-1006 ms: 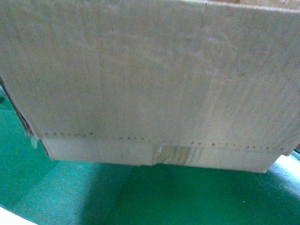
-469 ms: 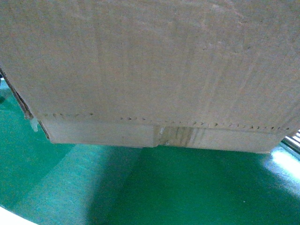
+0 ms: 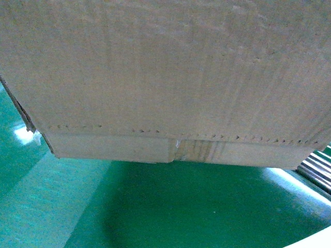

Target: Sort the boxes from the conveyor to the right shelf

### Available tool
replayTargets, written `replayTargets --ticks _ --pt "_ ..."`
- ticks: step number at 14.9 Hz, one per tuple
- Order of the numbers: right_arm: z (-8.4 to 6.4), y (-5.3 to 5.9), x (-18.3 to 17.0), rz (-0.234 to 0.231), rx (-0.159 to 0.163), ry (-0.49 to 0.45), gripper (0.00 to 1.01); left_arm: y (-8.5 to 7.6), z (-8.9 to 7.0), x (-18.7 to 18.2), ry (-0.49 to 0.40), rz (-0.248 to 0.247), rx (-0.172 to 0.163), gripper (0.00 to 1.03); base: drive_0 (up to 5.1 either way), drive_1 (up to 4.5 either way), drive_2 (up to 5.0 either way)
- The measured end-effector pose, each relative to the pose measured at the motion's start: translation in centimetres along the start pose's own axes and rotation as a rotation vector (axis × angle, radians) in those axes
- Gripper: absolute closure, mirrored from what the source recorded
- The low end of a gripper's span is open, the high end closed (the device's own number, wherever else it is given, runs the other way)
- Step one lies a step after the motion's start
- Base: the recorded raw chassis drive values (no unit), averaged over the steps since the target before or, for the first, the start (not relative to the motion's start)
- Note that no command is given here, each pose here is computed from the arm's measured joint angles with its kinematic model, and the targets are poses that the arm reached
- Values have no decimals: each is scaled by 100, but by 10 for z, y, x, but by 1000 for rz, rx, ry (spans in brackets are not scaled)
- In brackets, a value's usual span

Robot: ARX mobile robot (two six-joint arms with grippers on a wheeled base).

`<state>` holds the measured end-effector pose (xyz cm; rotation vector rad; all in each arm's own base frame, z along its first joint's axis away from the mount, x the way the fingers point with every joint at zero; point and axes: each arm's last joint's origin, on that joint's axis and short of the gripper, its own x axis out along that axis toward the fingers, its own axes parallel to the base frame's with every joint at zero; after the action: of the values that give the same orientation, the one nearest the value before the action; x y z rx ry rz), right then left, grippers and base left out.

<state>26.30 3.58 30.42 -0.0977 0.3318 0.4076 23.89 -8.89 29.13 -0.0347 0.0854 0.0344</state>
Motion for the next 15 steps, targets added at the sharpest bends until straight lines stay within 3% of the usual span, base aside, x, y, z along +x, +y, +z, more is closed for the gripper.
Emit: replayTargets --ticks 3,10,15 --pt "0 0 0 0 0 0 99 0 0 0 0 0 1 101 -153 -153 -153" --pt "-1 0 2 1 2 7 99 0 -1 1 5 1 5 101 -165 -583 252" --pt "0 0 -1 0 0 1 99 0 1 0 -1 0 3 101 -145 -176 -114"
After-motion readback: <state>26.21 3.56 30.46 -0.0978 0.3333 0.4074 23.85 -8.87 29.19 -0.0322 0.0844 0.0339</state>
